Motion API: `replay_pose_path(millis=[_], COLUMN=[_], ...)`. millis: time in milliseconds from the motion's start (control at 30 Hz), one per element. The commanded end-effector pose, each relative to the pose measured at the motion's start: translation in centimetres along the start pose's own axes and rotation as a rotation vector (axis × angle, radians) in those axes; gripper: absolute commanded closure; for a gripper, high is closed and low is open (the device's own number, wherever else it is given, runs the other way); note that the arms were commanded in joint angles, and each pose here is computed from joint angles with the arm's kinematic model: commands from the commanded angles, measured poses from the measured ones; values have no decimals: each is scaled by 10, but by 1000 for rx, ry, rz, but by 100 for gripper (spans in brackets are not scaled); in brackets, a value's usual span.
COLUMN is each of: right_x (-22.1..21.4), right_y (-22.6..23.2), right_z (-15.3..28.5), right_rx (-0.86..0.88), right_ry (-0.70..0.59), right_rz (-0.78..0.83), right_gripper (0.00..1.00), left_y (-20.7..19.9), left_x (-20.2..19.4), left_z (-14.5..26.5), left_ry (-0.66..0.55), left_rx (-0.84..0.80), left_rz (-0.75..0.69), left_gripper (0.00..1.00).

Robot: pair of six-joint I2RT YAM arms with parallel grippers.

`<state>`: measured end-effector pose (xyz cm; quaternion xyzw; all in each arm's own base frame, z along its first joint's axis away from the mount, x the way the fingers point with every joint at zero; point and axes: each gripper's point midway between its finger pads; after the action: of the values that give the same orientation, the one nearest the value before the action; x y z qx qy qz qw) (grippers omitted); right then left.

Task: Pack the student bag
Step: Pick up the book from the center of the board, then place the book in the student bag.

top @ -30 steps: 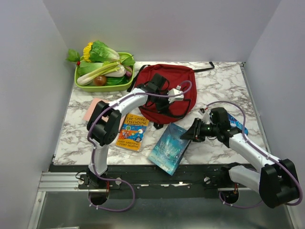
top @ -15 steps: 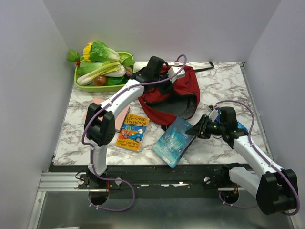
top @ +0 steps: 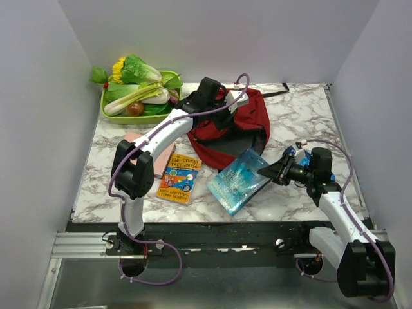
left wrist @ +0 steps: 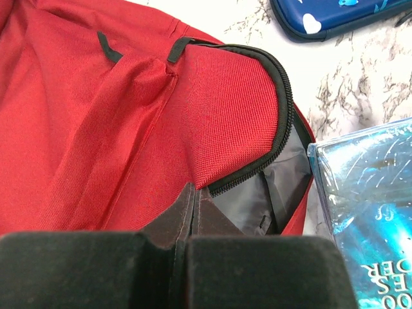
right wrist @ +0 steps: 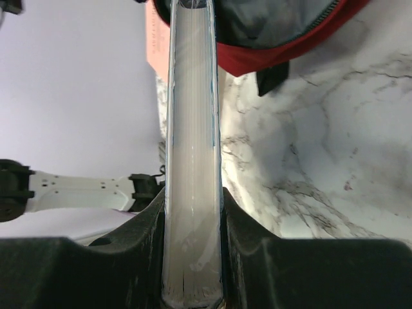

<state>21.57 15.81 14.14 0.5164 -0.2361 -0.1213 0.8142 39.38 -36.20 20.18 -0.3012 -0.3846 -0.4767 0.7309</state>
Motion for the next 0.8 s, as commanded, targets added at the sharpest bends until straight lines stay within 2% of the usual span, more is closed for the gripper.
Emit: replay_pose_path(millis=[0, 300, 367, 433, 467, 767], right_x=[6, 57, 65, 80, 81, 99], right_y=[39, 5, -3, 2, -6, 3], right_z=[10, 1, -4, -4, -7, -6], right_rx=[189, 75, 63, 110, 111, 198], right_ry=[27, -209, -238, -311, -314, -361], right_rz=[-7, -155, -215, -210, -282, -301], right_gripper=[99, 99, 99, 99, 99, 99], left_y=[-12, -24, -29, -35, -37, -49], left_x=[21, 19, 16, 17, 17, 8], left_z=[15, 23, 23, 26, 27, 28], left_ry=[-66, -68, -67, -69, -70, -48], left_rx=[-24, -56, -71, -79, -83, -101], left_rz=[-22, -12, 1, 3, 2, 9], left_gripper=[100, 100, 100, 100, 100, 100])
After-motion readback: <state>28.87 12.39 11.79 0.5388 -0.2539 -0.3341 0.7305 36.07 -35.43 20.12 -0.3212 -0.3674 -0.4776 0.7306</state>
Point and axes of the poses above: each gripper's point midway between its finger pads, its own z axis back along the fingers, its own y axis along the line the jaws close on, x = y × z, and after that the axes turned 3 degrees about z, right-handed
